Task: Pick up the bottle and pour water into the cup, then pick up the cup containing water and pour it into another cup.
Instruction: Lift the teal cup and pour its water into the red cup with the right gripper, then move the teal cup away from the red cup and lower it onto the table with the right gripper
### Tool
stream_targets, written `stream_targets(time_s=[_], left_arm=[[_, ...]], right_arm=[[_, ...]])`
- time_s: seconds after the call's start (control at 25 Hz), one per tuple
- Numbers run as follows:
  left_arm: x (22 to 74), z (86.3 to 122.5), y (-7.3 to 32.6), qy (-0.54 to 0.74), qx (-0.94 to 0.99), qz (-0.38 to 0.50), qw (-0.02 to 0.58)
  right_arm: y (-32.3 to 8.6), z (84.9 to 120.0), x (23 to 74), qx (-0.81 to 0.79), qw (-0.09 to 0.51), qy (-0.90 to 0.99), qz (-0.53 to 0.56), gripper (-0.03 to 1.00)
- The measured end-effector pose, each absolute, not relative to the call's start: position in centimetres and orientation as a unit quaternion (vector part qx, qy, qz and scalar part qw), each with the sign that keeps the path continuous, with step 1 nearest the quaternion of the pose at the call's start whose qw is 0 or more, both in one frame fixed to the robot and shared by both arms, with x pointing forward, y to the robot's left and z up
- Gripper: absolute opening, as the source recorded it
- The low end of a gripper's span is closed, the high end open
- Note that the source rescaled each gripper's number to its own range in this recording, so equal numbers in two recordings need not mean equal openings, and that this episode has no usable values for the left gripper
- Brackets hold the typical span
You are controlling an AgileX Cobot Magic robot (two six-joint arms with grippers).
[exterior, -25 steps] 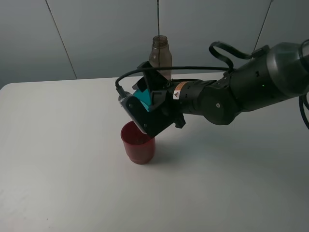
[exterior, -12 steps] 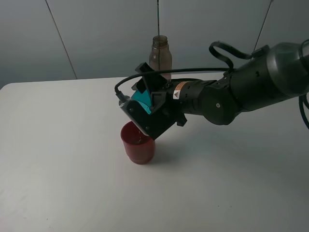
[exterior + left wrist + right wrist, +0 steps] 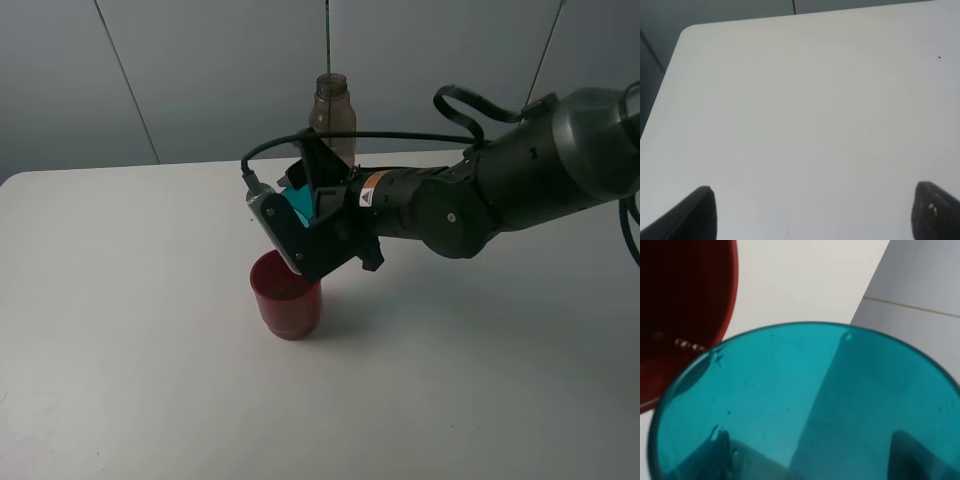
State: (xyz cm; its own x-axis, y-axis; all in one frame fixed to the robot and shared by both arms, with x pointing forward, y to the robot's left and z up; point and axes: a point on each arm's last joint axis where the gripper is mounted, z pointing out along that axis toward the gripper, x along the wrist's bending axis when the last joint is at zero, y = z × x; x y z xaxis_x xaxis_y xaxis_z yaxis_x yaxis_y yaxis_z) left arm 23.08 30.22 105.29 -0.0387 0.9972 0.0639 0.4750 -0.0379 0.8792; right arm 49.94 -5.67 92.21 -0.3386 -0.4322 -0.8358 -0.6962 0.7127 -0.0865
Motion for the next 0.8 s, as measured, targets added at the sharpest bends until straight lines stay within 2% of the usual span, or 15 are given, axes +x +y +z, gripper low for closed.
stream_targets(time_s=[0.2,0.44,0.8], left_arm=[[23.1,105.3,30.2,0.607,0.606,0.388,0.336],[23.1,105.3,30.2,0.607,0.606,0.388,0.336],[23.1,105.3,30.2,0.607,0.606,0.388,0.336]], right_arm=[[-5.6,92.2,49.8,-0.278,0.436,0.834,0.192,0.08],[-6.6,94.4,50.4,-0.136,0.408,0.856,0.286,0.08],[-12.6,94.1,51.3,0.149,0.372,0.789,0.466,0.08]])
